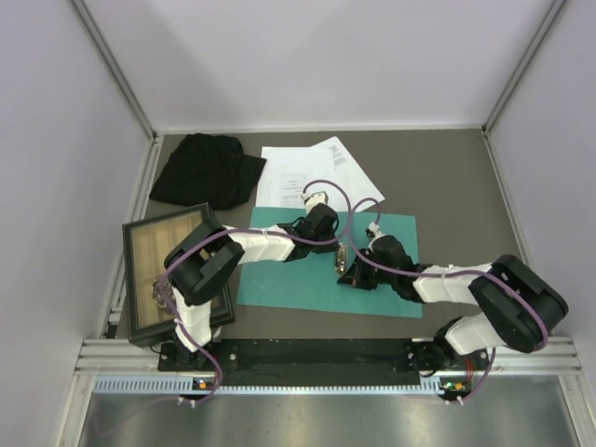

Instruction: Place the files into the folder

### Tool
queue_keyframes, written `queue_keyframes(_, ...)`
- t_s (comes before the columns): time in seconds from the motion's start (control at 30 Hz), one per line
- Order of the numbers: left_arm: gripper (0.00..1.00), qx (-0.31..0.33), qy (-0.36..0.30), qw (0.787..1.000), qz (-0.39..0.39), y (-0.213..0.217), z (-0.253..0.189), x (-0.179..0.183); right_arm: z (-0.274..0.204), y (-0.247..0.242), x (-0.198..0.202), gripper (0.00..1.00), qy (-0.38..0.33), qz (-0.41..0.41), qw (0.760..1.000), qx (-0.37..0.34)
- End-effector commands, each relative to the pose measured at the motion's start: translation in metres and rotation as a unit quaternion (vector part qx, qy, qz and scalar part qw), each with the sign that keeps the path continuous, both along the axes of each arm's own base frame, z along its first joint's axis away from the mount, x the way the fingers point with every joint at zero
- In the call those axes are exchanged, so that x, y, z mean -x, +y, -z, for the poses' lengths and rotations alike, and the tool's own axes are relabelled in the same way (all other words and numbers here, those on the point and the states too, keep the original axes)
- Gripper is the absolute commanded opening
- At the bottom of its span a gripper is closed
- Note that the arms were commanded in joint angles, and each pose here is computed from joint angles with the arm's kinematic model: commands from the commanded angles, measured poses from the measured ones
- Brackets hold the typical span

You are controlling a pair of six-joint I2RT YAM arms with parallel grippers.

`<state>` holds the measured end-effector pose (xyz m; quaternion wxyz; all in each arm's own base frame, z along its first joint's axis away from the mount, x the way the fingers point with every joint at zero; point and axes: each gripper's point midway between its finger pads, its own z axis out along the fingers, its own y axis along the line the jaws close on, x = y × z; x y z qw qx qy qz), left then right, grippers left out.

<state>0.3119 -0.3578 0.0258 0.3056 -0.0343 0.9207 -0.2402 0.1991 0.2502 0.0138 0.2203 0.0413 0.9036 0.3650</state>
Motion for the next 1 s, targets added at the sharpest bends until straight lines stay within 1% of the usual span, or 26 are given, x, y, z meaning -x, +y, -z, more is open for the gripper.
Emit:
queue_keyframes(0.0, 0.11, -0.102, 0.053, 0.993, 0.006, 0.036, 0.054, 0.028, 0.036, -0.041, 0.033, 0.0, 0.08, -0.005, 0.992, 0.098)
queue_keyframes(0.03, 0.08, -0.107, 0.059, 0.992, 0.008, 0.038, 0.059, 0.031, 0.034, -0.041, 0.03, 0.0, 0.08, -0.002, 0.992, 0.097)
queue_keyframes(0.13, 0.04, -0.114, 0.067, 0.991, 0.008, 0.041, 0.066, 0.035, 0.024, -0.036, 0.024, 0.0, 0.075, -0.007, 0.993, 0.086)
queue_keyframes(0.17, 0.0, -0.114, 0.067, 0.991, 0.006, 0.041, 0.066, 0.035, 0.02, -0.033, 0.022, 0.0, 0.073, -0.009, 0.994, 0.081)
queue_keyframes(0.2, 0.0, -0.115, 0.07, 0.991, 0.003, 0.042, 0.067, 0.036, 0.019, -0.033, 0.022, 0.0, 0.074, -0.008, 0.994, 0.078)
queue_keyframes(0.3, 0.0, -0.109, 0.078, 0.991, -0.01, 0.043, 0.064, 0.038, 0.012, -0.027, 0.02, 0.09, 0.072, -0.013, 0.996, 0.057)
queue_keyframes(0.33, 0.0, -0.109, 0.084, 0.99, -0.014, 0.043, 0.065, 0.039, 0.009, -0.024, 0.019, 0.14, 0.066, -0.015, 0.997, 0.048)
queue_keyframes(0.4, 0.0, -0.1, 0.094, 0.99, -0.027, 0.042, 0.063, 0.041, 0.005, -0.021, 0.018, 0.17, 0.062, -0.017, 0.997, 0.037)
queue_keyframes(0.43, 0.0, -0.096, 0.098, 0.99, -0.031, 0.04, 0.062, 0.041, 0.001, -0.019, 0.015, 0.22, 0.053, -0.017, 0.998, 0.03)
queue_keyframes(0.47, 0.0, -0.092, 0.108, 0.989, -0.039, 0.04, 0.062, 0.044, -0.002, -0.017, 0.013, 0.23, 0.051, -0.019, 0.998, 0.023)
queue_keyframes(0.6, 0.0, -0.075, 0.112, 0.99, -0.045, 0.035, 0.056, 0.047, -0.009, -0.014, -0.001, 0.25, 0.035, -0.013, 0.999, 0.016)
queue_keyframes(0.67, 0.0, -0.077, 0.111, 0.99, -0.045, 0.035, 0.055, 0.05, -0.007, -0.012, -0.006, 0.25, 0.039, -0.014, 0.999, 0.016)
queue_keyframes(0.8, 0.0, -0.077, 0.11, 0.99, -0.048, 0.037, 0.054, 0.051, -0.009, -0.004, -0.019, 0.24, 0.035, -0.019, 0.999, -0.013)
queue_keyframes(0.87, 0.0, -0.078, 0.111, 0.989, -0.049, 0.04, 0.056, 0.053, -0.015, 0.002, -0.022, 0.27, 0.032, -0.027, 0.999, -0.026)
queue_keyframes(0.9, 0.0, -0.079, 0.112, 0.989, -0.048, 0.041, 0.057, 0.054, -0.01, 0.001, -0.021, 0.28, 0.042, -0.026, 0.999, -0.02)
queue_keyframes(0.97, 0.0, -0.072, 0.111, 0.99, -0.047, 0.039, 0.058, 0.055, -0.011, 0.002, -0.028, 0.27, 0.038, -0.021, 0.999, -0.011)
